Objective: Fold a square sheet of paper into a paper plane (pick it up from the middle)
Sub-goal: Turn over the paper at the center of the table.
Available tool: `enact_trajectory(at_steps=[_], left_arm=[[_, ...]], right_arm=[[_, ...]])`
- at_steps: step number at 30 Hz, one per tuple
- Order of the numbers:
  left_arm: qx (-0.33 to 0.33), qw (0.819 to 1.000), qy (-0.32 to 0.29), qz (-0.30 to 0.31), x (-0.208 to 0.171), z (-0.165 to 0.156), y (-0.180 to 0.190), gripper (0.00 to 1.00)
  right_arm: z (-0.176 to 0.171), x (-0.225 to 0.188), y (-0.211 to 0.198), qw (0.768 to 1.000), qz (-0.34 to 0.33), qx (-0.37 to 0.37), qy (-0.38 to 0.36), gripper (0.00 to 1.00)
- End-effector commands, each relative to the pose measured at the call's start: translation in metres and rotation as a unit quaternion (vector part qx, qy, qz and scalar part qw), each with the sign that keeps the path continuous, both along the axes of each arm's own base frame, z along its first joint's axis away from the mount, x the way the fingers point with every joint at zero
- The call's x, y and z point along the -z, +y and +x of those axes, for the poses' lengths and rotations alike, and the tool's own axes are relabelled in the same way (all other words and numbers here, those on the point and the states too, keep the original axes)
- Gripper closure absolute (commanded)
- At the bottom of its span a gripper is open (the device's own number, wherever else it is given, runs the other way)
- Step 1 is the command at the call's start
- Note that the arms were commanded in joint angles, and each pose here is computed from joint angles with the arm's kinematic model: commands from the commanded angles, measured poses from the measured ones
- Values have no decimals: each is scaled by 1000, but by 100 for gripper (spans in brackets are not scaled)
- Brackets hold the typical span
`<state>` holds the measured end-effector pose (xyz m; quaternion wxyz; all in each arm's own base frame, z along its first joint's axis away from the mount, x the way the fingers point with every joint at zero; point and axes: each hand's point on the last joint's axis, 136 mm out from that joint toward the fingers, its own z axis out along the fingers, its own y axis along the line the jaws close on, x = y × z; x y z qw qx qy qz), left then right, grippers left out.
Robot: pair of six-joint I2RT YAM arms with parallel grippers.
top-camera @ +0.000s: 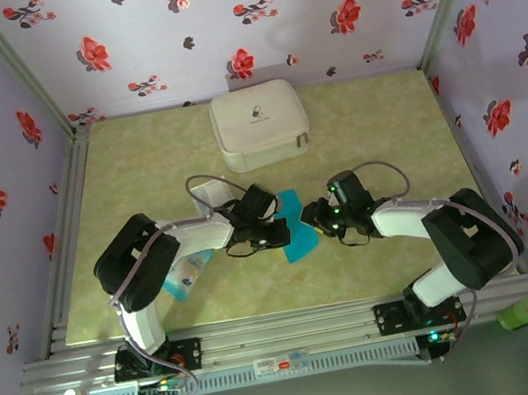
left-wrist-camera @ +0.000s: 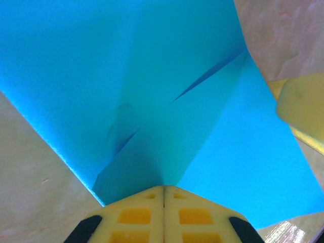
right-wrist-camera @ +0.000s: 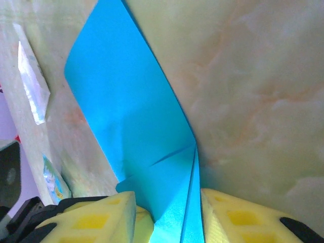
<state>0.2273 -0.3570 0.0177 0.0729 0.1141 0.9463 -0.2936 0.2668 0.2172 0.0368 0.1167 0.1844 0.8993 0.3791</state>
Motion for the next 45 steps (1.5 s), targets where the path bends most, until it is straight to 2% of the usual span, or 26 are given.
enact_trajectory(at_steps=[1, 14, 23, 33, 39, 45], left_arm=[[5, 999, 16, 47, 13, -12, 20, 93], [6, 999, 15, 47, 14, -12, 20, 92], [5, 999, 13, 50, 14, -12, 22, 92], [2, 999, 7, 41, 10, -9, 21, 90], [-7, 1000, -19, 9, -11, -2, 18, 83], [-42, 996, -66, -51, -51, 12, 22, 77]], right_arm=[[7, -1, 3, 1000, 12, 2, -4, 64], [14, 9, 4, 1000, 9, -4, -5, 73], [13, 18, 10, 999, 18, -33, 0, 75], [18, 15, 12, 999, 30, -36, -7, 90], [17, 6, 12, 998, 37, -37, -18, 98], [13, -10, -1, 998, -3, -42, -40, 100]])
